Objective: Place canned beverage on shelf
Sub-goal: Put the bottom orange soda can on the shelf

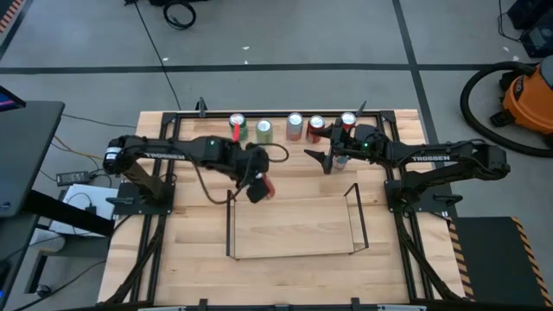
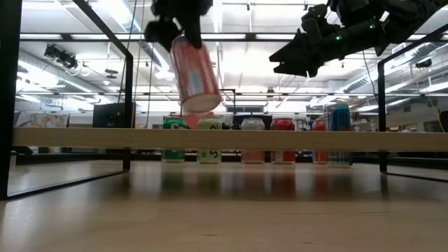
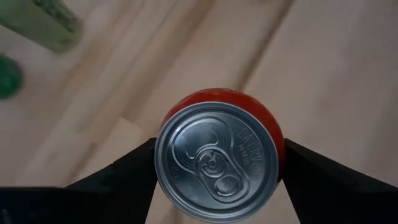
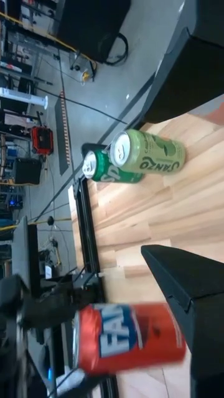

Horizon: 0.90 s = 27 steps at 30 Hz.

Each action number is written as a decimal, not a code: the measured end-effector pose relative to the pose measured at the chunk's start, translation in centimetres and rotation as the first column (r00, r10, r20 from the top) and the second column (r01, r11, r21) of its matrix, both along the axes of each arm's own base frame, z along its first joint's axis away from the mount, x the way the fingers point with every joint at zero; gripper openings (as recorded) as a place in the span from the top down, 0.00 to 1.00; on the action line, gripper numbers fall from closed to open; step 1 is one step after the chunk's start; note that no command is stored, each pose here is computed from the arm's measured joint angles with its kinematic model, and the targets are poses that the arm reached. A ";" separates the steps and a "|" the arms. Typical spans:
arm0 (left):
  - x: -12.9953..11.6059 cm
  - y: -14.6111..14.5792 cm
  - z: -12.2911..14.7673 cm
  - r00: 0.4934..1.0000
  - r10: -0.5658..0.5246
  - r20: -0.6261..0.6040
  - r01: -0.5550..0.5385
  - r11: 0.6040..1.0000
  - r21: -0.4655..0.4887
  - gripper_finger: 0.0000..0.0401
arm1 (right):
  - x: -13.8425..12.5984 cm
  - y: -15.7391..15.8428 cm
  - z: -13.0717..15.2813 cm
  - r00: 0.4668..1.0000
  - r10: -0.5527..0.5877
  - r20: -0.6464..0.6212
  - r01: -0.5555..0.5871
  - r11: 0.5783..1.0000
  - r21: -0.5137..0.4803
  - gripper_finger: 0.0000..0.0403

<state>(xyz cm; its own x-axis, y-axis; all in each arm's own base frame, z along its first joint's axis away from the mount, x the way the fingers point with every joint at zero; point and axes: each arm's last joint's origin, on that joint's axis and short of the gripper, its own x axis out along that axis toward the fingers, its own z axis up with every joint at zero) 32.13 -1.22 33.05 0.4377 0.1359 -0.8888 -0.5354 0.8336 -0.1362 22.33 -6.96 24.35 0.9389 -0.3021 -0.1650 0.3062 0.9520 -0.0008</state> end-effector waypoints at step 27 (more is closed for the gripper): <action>2.1 -8.5 -4.0 0.963 0.236 -0.128 -0.256 0.951 -0.174 0.25 | -0.1 8.6 0.6 0.937 0.348 -0.038 -0.350 0.935 -0.060 0.14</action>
